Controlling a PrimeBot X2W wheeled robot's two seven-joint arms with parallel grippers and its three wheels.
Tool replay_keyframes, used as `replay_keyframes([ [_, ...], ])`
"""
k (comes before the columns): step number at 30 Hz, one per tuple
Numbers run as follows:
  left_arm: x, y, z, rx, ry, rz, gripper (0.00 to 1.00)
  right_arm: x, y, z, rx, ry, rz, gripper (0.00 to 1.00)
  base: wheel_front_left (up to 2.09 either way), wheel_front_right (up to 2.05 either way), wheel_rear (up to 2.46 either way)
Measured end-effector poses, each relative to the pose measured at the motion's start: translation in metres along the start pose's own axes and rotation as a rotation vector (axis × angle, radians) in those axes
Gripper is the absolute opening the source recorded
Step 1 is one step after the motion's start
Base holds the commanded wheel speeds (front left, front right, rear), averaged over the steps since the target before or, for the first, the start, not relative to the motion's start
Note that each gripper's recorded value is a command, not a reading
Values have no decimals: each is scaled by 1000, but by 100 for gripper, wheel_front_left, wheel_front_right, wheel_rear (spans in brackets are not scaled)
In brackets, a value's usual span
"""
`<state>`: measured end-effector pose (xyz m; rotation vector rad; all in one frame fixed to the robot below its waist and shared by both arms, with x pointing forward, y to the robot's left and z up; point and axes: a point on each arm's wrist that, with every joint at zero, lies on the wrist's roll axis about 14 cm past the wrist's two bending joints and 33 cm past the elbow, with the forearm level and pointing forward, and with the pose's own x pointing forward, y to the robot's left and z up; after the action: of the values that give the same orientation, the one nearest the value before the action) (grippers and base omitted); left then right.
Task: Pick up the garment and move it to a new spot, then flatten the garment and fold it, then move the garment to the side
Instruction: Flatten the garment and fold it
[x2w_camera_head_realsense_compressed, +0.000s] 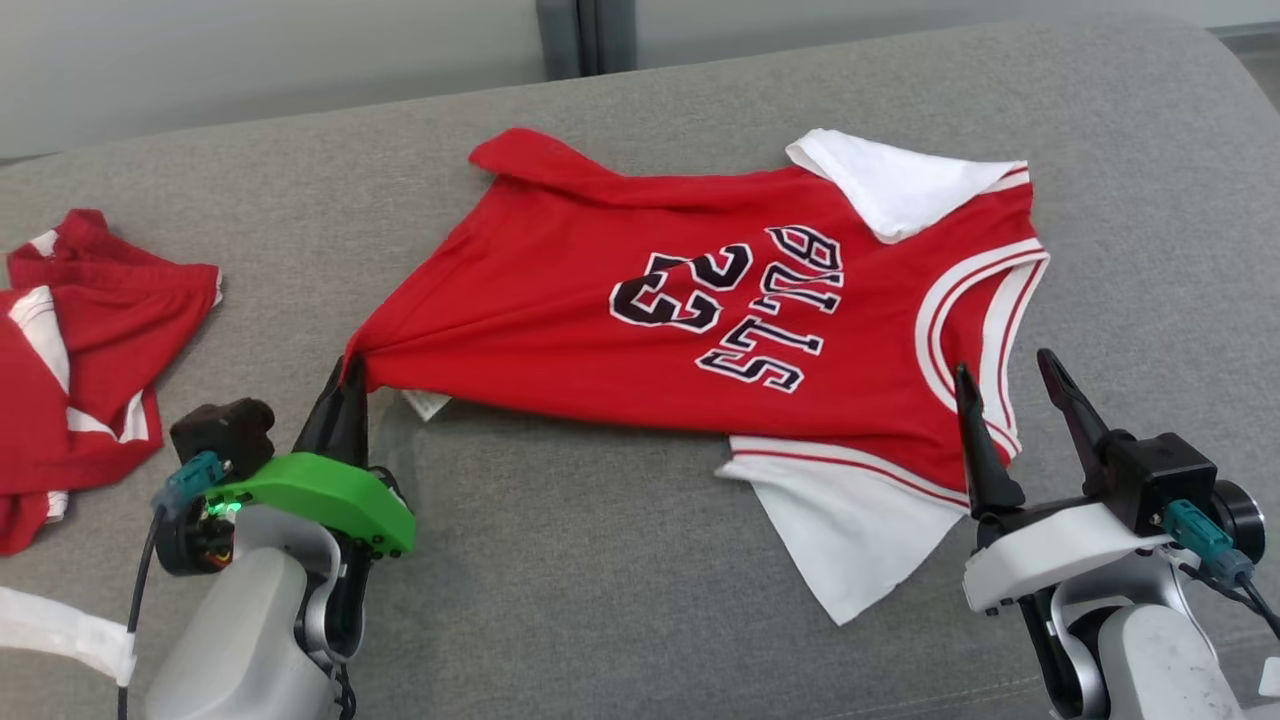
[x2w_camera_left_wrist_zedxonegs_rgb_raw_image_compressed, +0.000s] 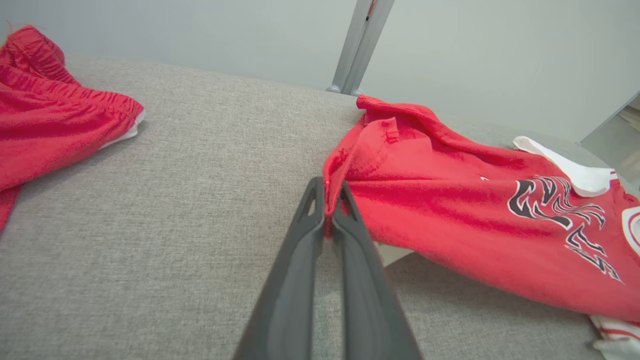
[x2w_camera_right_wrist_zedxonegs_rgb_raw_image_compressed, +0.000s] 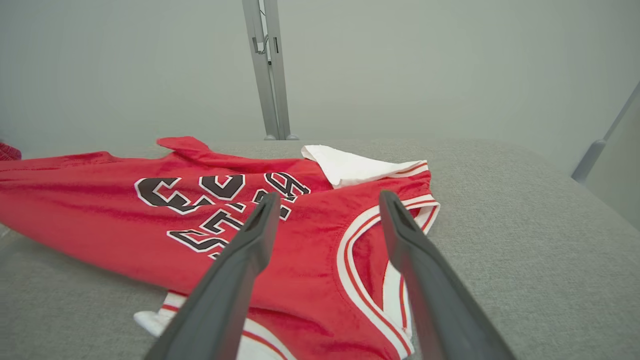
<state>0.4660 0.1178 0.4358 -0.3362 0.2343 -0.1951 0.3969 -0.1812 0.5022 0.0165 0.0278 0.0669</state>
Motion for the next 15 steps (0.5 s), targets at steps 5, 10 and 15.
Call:
replay_keyframes([
  [5, -23, 9, -2, 2, -7, 54, 100, 2, 8, 7, 3, -19, 25, 100, 0, 0, 0],
  [10, -35, 16, -5, -10, -4, 91, 100, 0, 9, 11, 5, -29, 27, 100, 0, 0, 0],
  [15, -44, 15, 7, -11, -59, 85, 100, -2, 8, 14, 7, -35, 23, 100, 0, 0, 0],
])
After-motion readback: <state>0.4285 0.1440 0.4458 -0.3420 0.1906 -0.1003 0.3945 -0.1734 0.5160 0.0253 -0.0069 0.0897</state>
